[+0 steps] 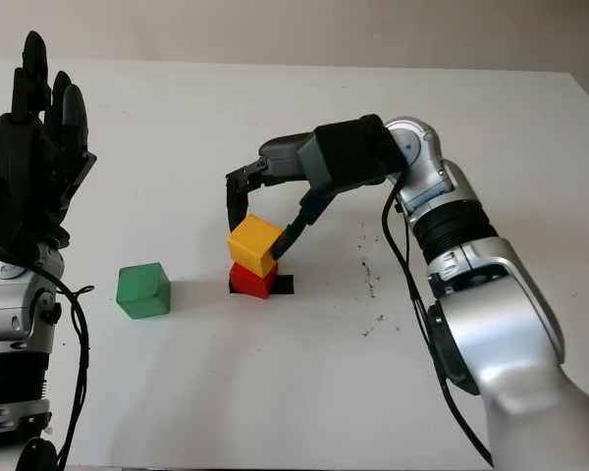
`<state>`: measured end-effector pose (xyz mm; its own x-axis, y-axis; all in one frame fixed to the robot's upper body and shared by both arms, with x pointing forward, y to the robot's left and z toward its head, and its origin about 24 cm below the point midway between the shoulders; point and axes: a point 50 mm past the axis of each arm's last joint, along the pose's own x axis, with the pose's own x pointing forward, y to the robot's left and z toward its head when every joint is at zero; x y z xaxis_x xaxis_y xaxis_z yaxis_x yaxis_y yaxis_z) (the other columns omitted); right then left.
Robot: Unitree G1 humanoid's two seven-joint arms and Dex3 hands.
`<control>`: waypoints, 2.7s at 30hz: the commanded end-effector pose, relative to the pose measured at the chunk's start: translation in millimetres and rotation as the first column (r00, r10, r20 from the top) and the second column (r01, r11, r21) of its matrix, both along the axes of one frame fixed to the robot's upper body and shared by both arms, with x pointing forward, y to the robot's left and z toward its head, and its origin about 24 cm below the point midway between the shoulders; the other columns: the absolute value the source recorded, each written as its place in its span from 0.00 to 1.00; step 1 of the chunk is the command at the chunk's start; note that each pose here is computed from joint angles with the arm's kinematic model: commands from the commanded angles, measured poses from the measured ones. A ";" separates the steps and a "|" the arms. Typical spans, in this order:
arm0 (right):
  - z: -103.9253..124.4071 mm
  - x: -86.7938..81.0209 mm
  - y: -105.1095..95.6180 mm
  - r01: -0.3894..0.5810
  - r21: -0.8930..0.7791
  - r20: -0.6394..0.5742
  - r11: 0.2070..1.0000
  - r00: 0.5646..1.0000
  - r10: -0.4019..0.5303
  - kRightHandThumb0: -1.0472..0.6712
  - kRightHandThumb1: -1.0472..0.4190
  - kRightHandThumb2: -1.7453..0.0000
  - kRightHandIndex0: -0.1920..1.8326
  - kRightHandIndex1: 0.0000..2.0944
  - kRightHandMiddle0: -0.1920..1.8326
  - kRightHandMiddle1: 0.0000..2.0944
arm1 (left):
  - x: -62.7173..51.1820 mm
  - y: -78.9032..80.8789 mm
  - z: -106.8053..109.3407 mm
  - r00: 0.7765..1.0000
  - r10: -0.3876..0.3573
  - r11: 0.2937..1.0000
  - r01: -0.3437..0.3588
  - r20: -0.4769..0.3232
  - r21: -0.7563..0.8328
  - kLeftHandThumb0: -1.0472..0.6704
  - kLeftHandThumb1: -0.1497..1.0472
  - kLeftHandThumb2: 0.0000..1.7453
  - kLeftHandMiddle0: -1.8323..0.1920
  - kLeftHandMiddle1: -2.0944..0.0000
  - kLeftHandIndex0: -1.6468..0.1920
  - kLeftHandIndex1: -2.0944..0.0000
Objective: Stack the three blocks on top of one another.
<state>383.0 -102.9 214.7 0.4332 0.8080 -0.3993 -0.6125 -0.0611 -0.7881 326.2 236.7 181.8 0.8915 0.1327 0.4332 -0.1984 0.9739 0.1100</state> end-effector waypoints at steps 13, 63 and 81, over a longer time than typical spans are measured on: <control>10.9 -3.2 -2.2 -0.012 -0.008 0.028 1.000 1.000 0.012 0.29 0.14 0.97 0.09 0.02 0.14 0.47 | -1.2 -0.6 2.4 1.000 -0.009 1.000 0.009 0.011 -0.001 0.24 1.00 0.35 0.93 0.98 0.96 0.97; -76.1 -34.5 -82.4 0.606 0.759 -0.467 0.240 0.762 -0.449 0.20 0.00 0.65 0.00 0.00 0.00 0.00 | -80.9 -0.6 23.4 0.962 0.173 0.650 0.051 -0.213 0.758 0.16 0.96 0.04 0.86 0.97 0.85 0.96; -77.4 -35.7 -75.4 0.613 0.766 -0.480 0.193 0.745 -0.464 0.22 0.00 0.64 0.00 0.00 0.00 0.00 | -87.5 -6.7 25.9 0.914 0.232 0.386 0.228 -0.333 0.894 0.23 0.79 0.03 0.81 0.98 0.73 0.94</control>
<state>349.2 -174.4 134.3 0.9237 0.3040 0.2332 -0.2944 0.9527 -0.0757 241.3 232.0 206.8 0.9919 -0.1205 -0.0405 0.0706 0.2566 0.9639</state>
